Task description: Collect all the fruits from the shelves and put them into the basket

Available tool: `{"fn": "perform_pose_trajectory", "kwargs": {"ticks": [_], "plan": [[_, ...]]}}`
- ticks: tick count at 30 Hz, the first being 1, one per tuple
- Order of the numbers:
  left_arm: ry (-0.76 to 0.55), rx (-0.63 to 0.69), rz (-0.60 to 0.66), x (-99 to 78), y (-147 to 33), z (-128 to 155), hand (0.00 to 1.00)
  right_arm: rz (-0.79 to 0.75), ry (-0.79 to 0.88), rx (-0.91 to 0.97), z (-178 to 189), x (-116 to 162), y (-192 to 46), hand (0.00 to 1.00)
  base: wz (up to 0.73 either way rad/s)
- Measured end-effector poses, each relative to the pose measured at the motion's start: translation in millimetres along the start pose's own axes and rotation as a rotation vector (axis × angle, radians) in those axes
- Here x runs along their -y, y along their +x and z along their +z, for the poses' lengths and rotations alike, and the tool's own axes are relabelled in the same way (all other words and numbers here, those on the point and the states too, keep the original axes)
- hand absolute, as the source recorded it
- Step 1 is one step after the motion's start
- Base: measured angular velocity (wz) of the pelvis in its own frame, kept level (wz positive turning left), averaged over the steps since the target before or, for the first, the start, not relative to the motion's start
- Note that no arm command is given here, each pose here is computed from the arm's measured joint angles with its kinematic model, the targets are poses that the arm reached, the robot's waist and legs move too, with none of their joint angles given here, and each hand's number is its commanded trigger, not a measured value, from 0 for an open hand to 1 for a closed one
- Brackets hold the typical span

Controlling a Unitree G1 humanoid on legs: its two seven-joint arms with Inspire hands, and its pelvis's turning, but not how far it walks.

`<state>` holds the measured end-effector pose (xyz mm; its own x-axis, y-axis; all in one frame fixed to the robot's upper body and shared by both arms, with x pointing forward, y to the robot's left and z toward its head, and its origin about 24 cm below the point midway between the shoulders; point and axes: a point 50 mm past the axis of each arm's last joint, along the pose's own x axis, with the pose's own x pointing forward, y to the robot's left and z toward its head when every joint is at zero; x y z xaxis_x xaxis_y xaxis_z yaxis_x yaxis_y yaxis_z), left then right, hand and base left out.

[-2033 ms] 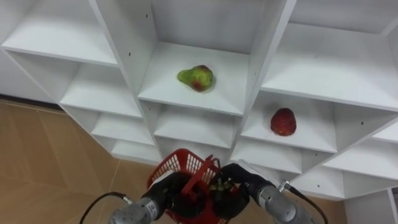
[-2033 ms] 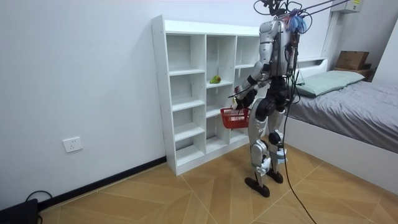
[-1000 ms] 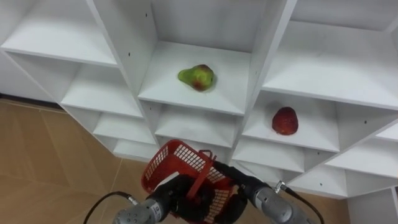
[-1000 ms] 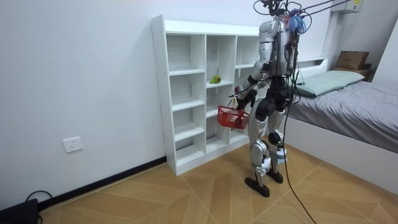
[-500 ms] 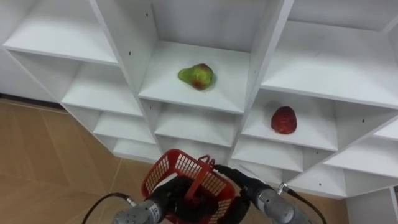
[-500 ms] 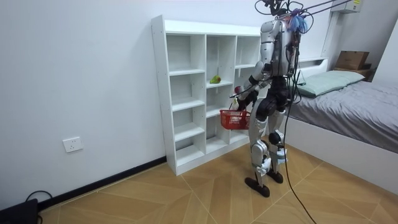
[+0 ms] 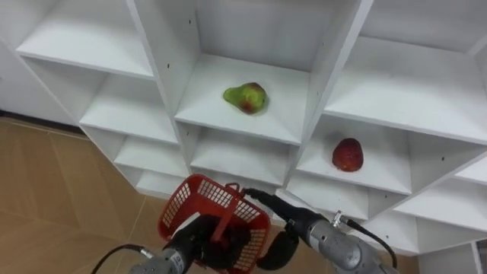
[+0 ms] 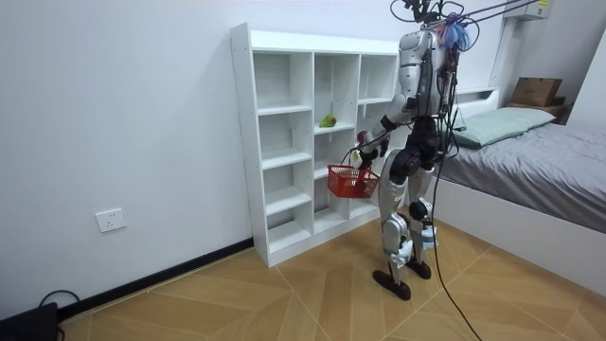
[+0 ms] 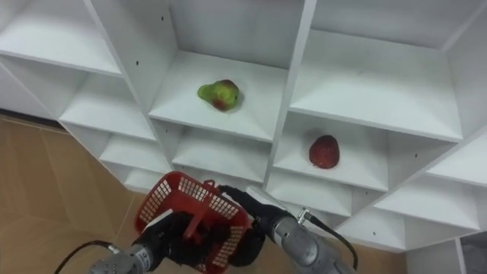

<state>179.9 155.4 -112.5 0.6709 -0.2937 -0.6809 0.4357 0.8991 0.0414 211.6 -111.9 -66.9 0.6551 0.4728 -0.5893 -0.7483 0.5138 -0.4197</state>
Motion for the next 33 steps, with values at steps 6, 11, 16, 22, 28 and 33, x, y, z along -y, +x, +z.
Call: {"fn": "perform_pose_trajectory", "kwargs": {"ticks": [6,11,16,22,28,33], "plan": [[-0.041,-0.042,0.042,-8.9,-6.5,-12,1.0,0.01,-0.01,0.067,16,2,-3,0.0,0.0],[-0.046,-0.049,0.059,-11.3,-8.2,-14,1.0,-0.006,-0.032,0.123,31,8,-6,0.0,0.0],[-0.056,-0.045,0.09,-13.4,-8.0,-13,1.0,-0.058,-0.064,0.246,60,19,-12,0.0,0.0],[-0.029,-0.061,0.122,-14.5,-8.5,-16,1.0,-0.105,-0.059,0.306,73,27,-16,0.0,0.0],[-0.014,-0.075,0.144,-18.3,-9.5,-18,1.0,-0.159,-0.081,0.379,89,36,-24,0.0,-0.06],[-0.022,-0.079,0.14,-16.5,-10.0,-20,1.0,-0.255,-0.074,0.416,97,53,-29,0.0,0.0]]}}
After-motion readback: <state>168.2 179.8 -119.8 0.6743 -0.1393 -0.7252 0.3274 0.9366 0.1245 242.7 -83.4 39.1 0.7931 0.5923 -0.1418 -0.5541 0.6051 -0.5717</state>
